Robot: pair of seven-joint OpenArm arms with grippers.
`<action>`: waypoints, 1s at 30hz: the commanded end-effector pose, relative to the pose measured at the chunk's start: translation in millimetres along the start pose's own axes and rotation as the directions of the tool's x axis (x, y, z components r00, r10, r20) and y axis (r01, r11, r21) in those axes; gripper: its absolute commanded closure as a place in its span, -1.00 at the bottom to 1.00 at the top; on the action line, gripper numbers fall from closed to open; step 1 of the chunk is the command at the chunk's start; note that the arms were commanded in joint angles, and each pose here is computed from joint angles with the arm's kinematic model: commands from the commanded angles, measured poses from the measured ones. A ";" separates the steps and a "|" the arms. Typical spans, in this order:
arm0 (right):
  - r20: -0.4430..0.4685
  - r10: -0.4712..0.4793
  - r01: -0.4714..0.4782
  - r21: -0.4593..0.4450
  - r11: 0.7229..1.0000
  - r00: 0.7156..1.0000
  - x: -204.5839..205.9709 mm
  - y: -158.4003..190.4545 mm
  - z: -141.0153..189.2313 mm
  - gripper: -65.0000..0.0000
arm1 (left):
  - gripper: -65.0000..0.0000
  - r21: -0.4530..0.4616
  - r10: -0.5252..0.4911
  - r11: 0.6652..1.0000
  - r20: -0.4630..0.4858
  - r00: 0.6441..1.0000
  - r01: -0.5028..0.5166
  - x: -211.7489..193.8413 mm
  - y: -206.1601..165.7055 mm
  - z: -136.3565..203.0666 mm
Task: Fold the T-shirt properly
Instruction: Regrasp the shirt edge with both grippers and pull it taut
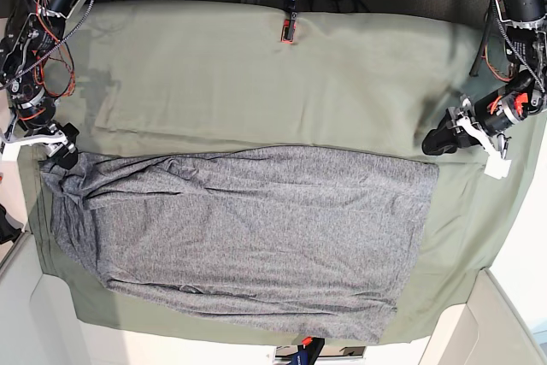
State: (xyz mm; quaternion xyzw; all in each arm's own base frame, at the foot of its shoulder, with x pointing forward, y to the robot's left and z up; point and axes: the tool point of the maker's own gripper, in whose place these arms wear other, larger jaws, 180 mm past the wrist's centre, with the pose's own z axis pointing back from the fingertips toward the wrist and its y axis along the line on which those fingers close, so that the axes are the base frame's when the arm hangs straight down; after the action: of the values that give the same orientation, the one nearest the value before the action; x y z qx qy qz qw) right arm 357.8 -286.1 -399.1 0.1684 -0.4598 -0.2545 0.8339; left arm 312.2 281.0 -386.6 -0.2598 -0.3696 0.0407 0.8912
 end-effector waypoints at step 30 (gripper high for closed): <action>0.002 -0.037 0.037 0.035 0.999 0.999 14.5 31.1 -47.0 0.07 | 1.00 0.054 -0.085 0.995 0.080 0.993 0.081 61.8 -6.8 -71.2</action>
State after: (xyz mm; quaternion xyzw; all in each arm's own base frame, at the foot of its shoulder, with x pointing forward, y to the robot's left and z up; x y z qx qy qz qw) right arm 406.3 -265.7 -405.1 0.1915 -0.4577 -0.2665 0.8264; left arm 393.7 253.9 -402.3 -0.2250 -0.3961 0.0311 0.8897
